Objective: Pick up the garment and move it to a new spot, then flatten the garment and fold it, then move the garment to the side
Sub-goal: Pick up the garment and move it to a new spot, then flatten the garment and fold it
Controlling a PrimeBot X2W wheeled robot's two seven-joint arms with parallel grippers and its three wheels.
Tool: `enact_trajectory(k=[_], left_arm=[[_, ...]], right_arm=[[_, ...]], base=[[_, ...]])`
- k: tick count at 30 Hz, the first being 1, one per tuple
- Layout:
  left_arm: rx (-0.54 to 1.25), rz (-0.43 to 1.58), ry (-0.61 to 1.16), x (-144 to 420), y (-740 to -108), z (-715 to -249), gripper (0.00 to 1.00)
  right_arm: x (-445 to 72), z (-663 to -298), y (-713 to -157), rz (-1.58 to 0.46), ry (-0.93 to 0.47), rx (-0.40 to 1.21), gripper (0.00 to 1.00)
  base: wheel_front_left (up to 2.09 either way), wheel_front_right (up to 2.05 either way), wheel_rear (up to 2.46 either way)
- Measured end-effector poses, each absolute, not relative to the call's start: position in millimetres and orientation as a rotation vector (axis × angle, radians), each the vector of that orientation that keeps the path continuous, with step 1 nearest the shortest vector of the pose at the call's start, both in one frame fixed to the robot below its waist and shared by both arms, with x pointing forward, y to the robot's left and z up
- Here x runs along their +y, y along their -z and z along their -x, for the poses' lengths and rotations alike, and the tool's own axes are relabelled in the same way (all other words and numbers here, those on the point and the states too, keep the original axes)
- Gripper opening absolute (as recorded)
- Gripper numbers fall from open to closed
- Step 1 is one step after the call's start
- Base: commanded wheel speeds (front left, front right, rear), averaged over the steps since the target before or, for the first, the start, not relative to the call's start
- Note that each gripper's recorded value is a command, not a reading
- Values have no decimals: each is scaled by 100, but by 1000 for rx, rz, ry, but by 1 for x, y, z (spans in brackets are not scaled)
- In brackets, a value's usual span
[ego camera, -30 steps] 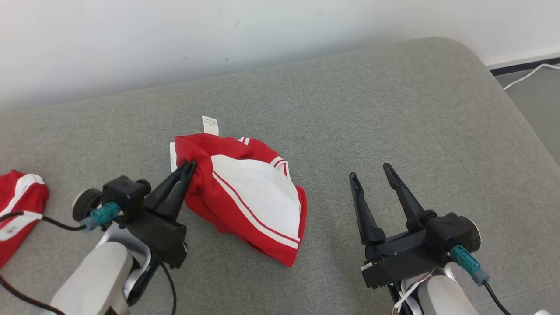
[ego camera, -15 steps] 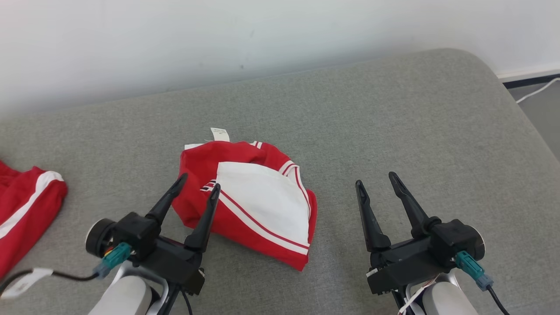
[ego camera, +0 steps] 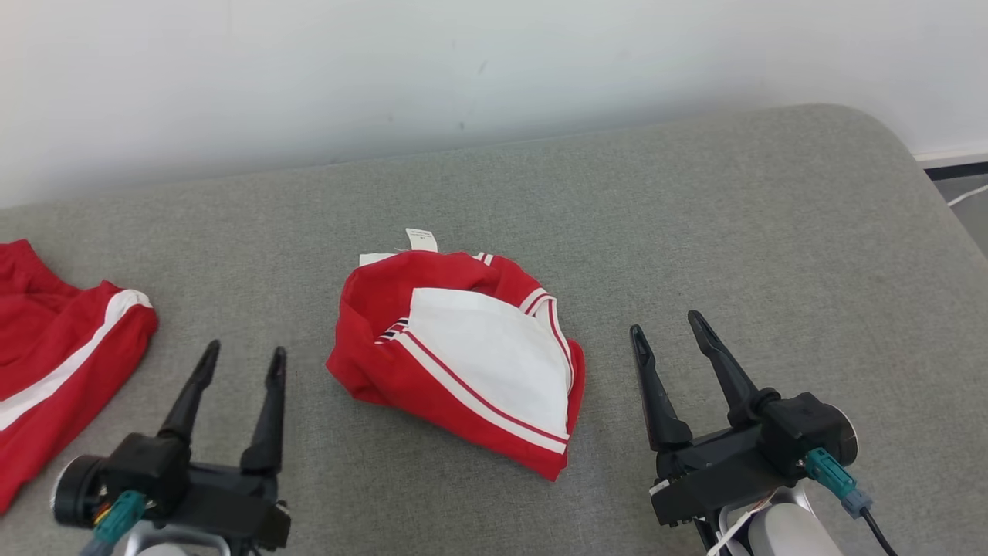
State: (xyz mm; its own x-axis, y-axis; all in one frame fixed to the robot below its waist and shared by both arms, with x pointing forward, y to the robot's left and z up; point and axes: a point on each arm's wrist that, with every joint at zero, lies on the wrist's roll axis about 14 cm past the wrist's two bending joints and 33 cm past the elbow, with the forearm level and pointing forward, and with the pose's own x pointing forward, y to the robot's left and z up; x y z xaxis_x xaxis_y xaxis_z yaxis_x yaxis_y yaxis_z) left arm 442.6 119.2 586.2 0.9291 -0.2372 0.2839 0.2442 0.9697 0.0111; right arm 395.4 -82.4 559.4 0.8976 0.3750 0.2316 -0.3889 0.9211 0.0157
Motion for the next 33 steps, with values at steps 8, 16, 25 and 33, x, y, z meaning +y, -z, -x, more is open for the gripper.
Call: enact_trajectory(k=[8,16,25,33], left_arm=[[-280,8,54,178,-581,-431,100],[-267,9,-108,224,-574,-406,100],[-265,22,-178,239,-571,-386,100],[-269,22,-204,248,-571,-379,100]], right_arm=[[-77,-397,-555,-66,-413,-213,100],[-71,-396,-538,-72,-439,-159,100],[-60,-399,-507,-74,-490,-41,100],[-50,-416,-494,-62,-533,61,100]], base=[[0,0,0],[0,0,0],[0,0,0],[0,0,0]])
